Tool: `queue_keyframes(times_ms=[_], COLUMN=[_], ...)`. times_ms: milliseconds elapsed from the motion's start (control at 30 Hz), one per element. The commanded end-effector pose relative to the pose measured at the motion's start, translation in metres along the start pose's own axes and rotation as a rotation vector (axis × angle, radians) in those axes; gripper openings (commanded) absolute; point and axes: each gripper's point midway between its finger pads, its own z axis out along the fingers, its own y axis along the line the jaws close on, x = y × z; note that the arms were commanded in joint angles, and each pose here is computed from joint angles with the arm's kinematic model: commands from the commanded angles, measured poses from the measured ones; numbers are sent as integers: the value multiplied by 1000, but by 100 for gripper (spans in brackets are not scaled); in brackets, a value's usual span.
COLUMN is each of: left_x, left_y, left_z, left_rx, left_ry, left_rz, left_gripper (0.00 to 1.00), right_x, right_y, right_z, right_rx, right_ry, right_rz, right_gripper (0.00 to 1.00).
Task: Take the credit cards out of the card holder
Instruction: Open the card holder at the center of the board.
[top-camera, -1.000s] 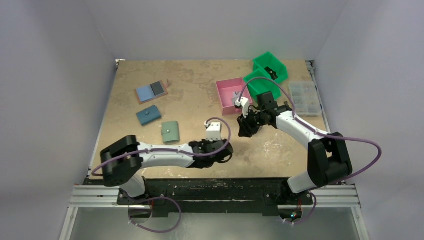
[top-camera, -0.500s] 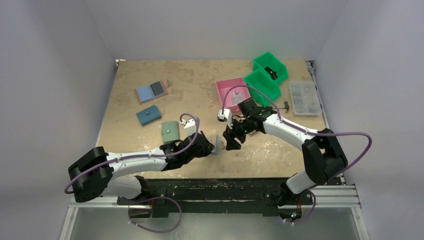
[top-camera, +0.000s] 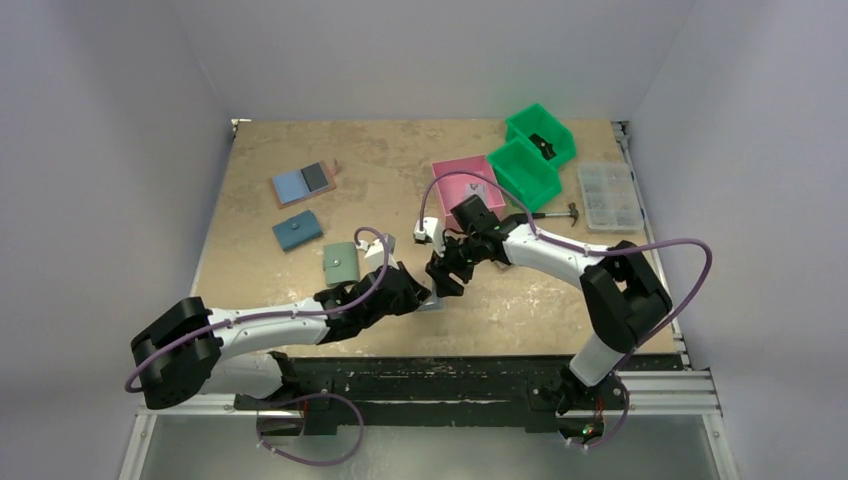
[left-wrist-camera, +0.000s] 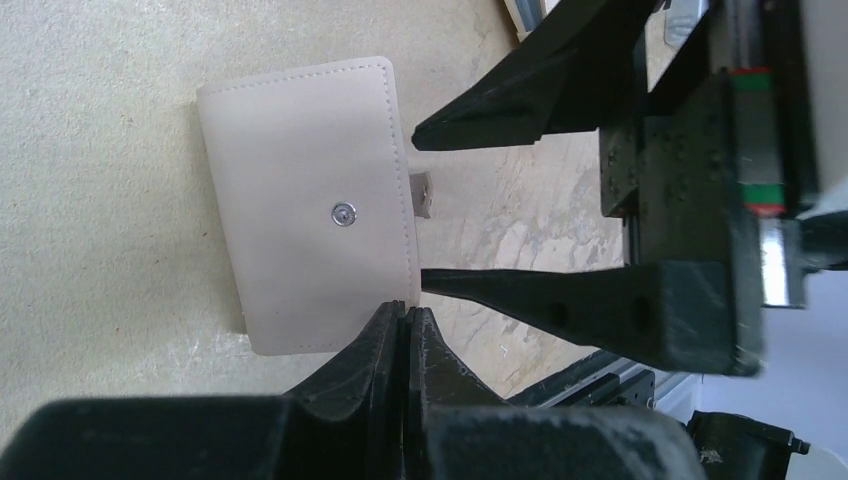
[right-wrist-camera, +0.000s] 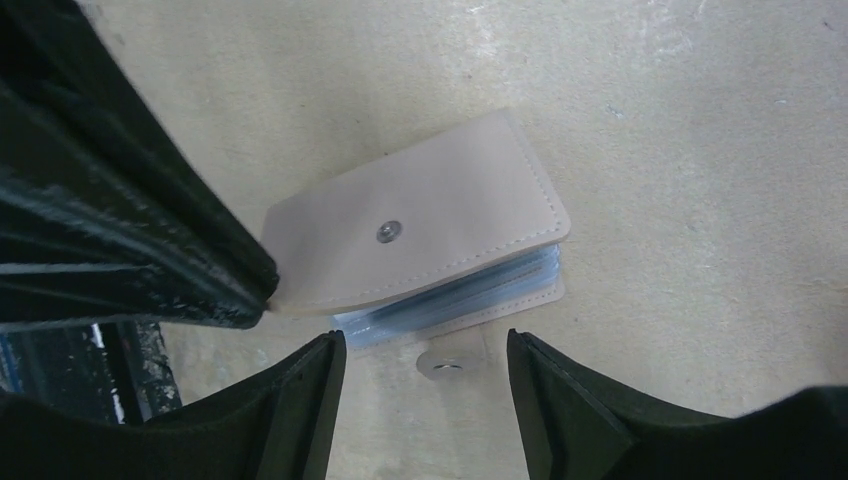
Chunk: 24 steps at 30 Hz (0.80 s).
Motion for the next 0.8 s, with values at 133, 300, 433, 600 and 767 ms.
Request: queue_keyframes(times_ms=[133, 300, 433, 600, 767], left_x=[-7, -6, -6, -6, -8], left_y=[-15, -13, -7, 4, 22], left_z=[-4, -4, -4, -6, -7], left_rx=[68, 71, 66, 46, 11], left_ry=[-21, -18, -22, -31, -44], left_rz=[-54, -61, -68, -80, -98], left_gripper=[0, 0, 0, 0, 0], right_x=[-11, -6, -3, 4, 7], right_y=[-25, -33, -37, -40, -35], right_z=[3, 5, 4, 2, -2], right_rx=[124, 165, 193, 209, 184], right_ry=[-5, 7, 20, 52, 67], right_rz=[9, 24, 26, 19, -1], right_gripper=[58, 47, 33, 12, 0])
